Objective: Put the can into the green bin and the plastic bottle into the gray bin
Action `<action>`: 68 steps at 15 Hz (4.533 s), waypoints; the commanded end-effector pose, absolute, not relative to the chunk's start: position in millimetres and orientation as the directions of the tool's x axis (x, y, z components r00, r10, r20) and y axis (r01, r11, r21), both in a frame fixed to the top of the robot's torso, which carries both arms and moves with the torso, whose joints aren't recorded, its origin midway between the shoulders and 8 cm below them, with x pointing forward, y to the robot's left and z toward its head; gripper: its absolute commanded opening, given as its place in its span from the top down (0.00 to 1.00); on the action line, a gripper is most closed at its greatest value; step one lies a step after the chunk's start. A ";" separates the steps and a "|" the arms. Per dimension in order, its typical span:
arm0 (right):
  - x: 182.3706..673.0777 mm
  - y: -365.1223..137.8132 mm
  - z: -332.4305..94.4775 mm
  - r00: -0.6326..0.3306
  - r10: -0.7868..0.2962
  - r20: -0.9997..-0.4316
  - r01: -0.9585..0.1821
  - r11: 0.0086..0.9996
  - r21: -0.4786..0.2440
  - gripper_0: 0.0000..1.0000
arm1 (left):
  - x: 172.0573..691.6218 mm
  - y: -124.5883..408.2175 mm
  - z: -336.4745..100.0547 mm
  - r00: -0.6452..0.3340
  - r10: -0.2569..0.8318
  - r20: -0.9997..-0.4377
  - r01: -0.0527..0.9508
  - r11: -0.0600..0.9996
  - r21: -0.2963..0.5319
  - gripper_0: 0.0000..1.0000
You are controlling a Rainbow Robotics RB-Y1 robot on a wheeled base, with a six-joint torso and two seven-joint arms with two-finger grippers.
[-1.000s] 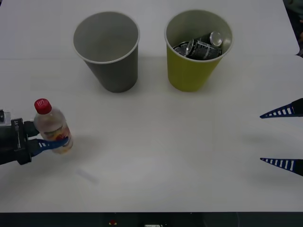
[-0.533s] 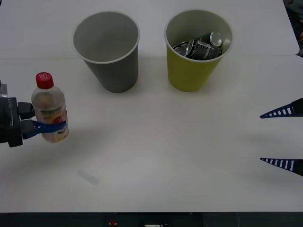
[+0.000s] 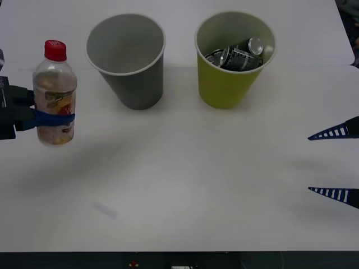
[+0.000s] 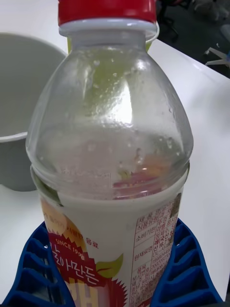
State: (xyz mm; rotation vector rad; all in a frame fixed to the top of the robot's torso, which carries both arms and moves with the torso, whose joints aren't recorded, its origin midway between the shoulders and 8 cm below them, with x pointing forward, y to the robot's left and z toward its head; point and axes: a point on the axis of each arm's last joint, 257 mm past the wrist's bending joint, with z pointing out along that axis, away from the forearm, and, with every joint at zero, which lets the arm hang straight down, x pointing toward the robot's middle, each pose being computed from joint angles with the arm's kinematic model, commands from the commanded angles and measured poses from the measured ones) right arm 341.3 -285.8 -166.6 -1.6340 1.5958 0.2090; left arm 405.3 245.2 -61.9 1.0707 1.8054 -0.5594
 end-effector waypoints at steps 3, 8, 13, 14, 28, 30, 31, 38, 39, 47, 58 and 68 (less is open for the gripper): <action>341.3 -285.8 -166.6 0.182 -0.755 -0.630 -0.892 0.143 -0.429 0.00 | 415.4 229.7 -28.9 -0.258 0.458 -0.851 0.815 0.575 0.063 1.00; 341.3 -285.8 -166.6 0.182 -0.755 -0.630 -0.892 0.143 -0.429 0.00 | 442.0 201.8 -4.1 -0.290 0.489 -0.823 0.786 0.612 0.086 1.00; 341.3 -285.8 -166.6 0.182 -0.755 -0.630 -0.892 0.143 -0.429 0.00 | 491.3 174.1 11.9 -0.293 0.463 -0.836 0.765 0.638 0.086 1.00; 341.3 -285.8 -166.6 0.182 -0.755 -0.630 -0.892 0.143 -0.429 0.00 | 502.1 169.4 14.7 -0.292 0.462 -0.837 0.762 0.641 0.088 1.00; 341.3 -285.8 -166.6 0.182 -0.755 -0.630 -0.892 0.143 -0.429 0.00 | 611.4 138.9 26.9 -0.359 0.469 -0.807 0.682 0.722 0.116 1.00; 341.3 -285.8 -166.6 0.182 -0.755 -0.630 -0.892 0.143 -0.429 0.00 | 611.9 139.6 24.2 -0.349 0.488 -0.800 0.686 0.715 0.137 1.00; 341.3 -285.8 -166.6 0.182 -0.755 -0.630 -0.892 0.143 -0.429 0.00 | 613.1 142.1 24.3 -0.338 0.501 -0.796 0.687 0.710 0.155 1.00; 341.3 -285.8 -166.6 0.182 -0.755 -0.630 -0.892 0.143 -0.429 0.00 | 611.8 148.8 25.0 -0.269 0.570 -0.777 0.717 0.657 0.233 0.00; 341.3 -285.8 -166.6 0.182 -0.755 -0.630 -0.892 0.143 -0.429 0.00 | 609.5 151.1 22.8 -0.258 0.581 -0.772 0.725 0.645 0.243 0.00; 341.3 -285.8 -166.6 0.182 -0.755 -0.630 -0.892 0.143 -0.429 0.00 | 564.5 168.7 16.8 -0.157 0.498 -0.853 0.812 0.557 0.176 0.00; 341.3 -285.8 -166.6 0.182 -0.755 -0.630 -0.892 0.143 -0.429 0.00 | 467.9 225.1 -27.1 0.038 0.526 -0.850 0.879 0.388 0.279 0.00; 341.3 -285.8 -166.6 0.182 -0.755 -0.630 -0.892 0.143 -0.429 0.00 | 395.6 284.2 -83.7 0.154 0.619 -0.770 0.871 0.283 0.401 0.00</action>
